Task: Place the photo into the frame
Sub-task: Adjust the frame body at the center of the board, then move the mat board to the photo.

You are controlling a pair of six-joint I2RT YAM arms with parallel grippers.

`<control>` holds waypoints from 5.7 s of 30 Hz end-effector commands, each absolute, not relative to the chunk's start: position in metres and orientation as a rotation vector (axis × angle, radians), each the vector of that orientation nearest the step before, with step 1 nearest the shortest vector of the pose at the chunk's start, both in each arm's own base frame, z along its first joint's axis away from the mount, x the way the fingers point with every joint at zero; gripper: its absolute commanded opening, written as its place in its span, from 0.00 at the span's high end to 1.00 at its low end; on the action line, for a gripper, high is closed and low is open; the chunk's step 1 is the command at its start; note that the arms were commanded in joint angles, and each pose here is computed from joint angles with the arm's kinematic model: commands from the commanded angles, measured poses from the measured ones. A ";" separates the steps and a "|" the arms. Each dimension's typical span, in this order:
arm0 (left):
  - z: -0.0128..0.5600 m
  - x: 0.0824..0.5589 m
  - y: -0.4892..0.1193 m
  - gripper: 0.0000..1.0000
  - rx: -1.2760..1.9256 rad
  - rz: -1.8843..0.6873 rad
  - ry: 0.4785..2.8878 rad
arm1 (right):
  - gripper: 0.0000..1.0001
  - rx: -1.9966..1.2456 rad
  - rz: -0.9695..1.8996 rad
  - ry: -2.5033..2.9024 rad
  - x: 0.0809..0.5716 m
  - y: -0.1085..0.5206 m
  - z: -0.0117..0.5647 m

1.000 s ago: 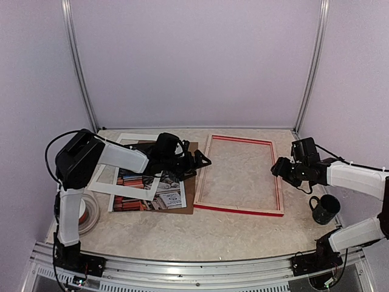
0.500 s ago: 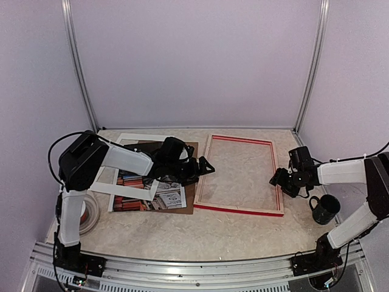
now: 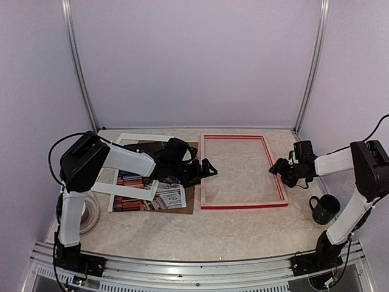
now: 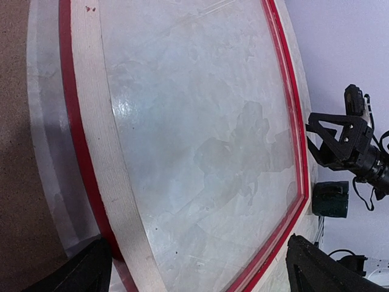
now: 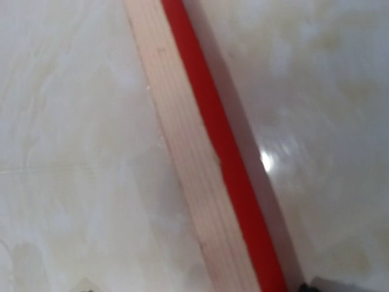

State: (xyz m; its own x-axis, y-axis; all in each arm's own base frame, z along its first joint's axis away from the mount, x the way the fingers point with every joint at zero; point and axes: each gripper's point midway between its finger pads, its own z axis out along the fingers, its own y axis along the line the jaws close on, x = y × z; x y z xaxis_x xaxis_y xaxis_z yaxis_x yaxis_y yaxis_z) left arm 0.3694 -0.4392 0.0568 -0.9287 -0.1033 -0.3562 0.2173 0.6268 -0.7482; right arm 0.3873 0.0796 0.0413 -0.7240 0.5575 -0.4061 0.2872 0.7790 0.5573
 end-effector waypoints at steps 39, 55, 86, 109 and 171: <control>0.174 0.374 -0.342 0.01 -0.017 -1.124 2.244 | 0.29 -0.161 1.218 2.454 0.376 0.375 0.080; 0.165 0.376 -0.345 0.01 -0.015 -1.133 2.254 | 0.29 -0.165 1.226 2.540 0.370 0.393 0.041; 0.100 0.429 -0.206 0.01 -0.241 -0.318 2.490 | 0.26 -0.291 1.008 2.285 0.361 0.349 0.183; 0.094 0.446 -0.085 0.01 -0.713 -0.481 2.453 | 0.26 -0.516 1.020 2.299 0.335 0.398 0.168; 0.042 0.423 -0.268 0.01 -0.413 -1.055 2.557 | 0.25 -0.161 0.995 2.633 0.378 0.466 0.048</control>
State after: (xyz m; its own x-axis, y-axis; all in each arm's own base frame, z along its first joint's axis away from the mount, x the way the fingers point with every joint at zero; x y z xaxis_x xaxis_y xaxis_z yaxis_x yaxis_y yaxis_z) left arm 0.4341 -0.2497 0.0527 -0.8726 -0.4153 -0.2572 -0.1475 0.7259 -0.6718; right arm 0.3737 0.4664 0.0522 -0.9332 -0.0085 -0.3593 -0.2454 0.7455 0.6197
